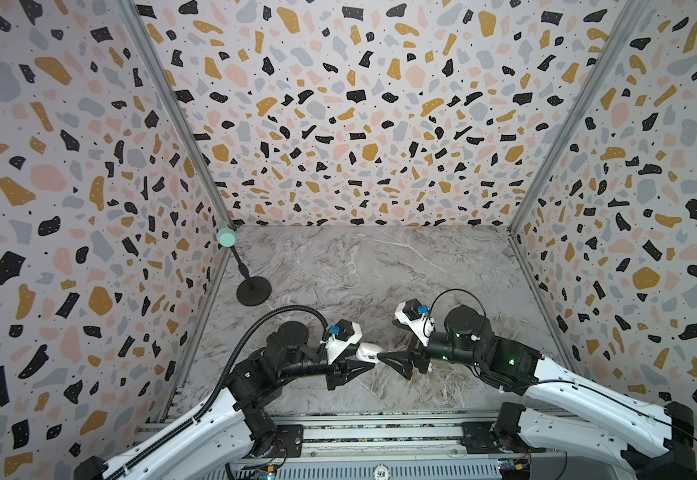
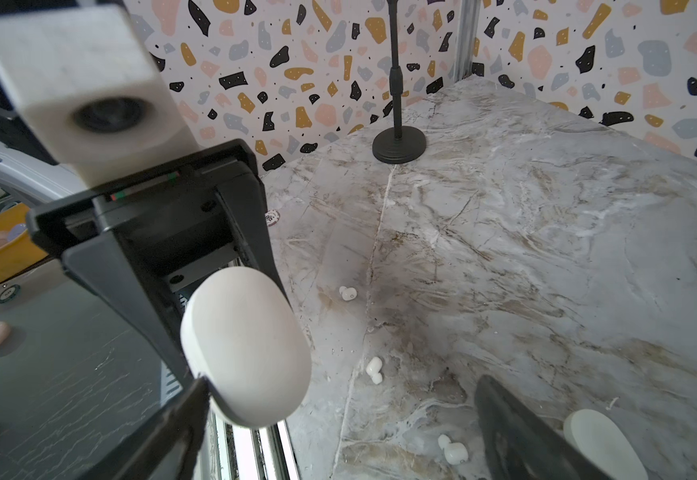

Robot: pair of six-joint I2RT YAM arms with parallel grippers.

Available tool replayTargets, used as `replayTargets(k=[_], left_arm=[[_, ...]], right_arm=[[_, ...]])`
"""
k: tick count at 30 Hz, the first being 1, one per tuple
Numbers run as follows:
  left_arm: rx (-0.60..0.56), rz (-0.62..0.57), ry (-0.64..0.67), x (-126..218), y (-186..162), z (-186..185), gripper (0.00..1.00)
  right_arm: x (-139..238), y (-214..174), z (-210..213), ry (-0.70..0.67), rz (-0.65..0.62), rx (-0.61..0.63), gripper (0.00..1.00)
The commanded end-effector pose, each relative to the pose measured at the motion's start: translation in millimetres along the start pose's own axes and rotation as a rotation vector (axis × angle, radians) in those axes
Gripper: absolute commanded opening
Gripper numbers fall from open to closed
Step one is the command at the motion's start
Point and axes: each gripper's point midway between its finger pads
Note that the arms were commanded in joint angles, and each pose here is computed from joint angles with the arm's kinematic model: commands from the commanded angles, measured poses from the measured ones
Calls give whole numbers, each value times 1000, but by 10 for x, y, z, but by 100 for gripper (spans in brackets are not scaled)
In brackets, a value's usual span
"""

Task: Insert the wireless bluetooth earbuds into the charging case
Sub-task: 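Pull the case lid open with the left gripper while the right holds the case, then push the lid farther open with the left gripper against the held case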

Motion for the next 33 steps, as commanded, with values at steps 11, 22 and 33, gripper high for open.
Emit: replayTargets(k=[11, 22, 33], left_arm=[[-38, -49, -53, 5, 105, -98, 0], [-37, -44, -56, -9, 98, -94, 0], [-36, -42, -57, -12, 91, -92, 0]], right_arm=[[44, 136, -153, -77, -53, -20, 99], [38, 147, -175, -76, -49, -34, 98], [27, 146, -184, -75, -43, -33, 97]])
Point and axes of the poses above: each gripper's point midway between its finger pads, its own x axis back along the fingers, its own z axis along the line the jaws close on, y = z × x, and after that the axes turned 8 degrees about -x, right-handed
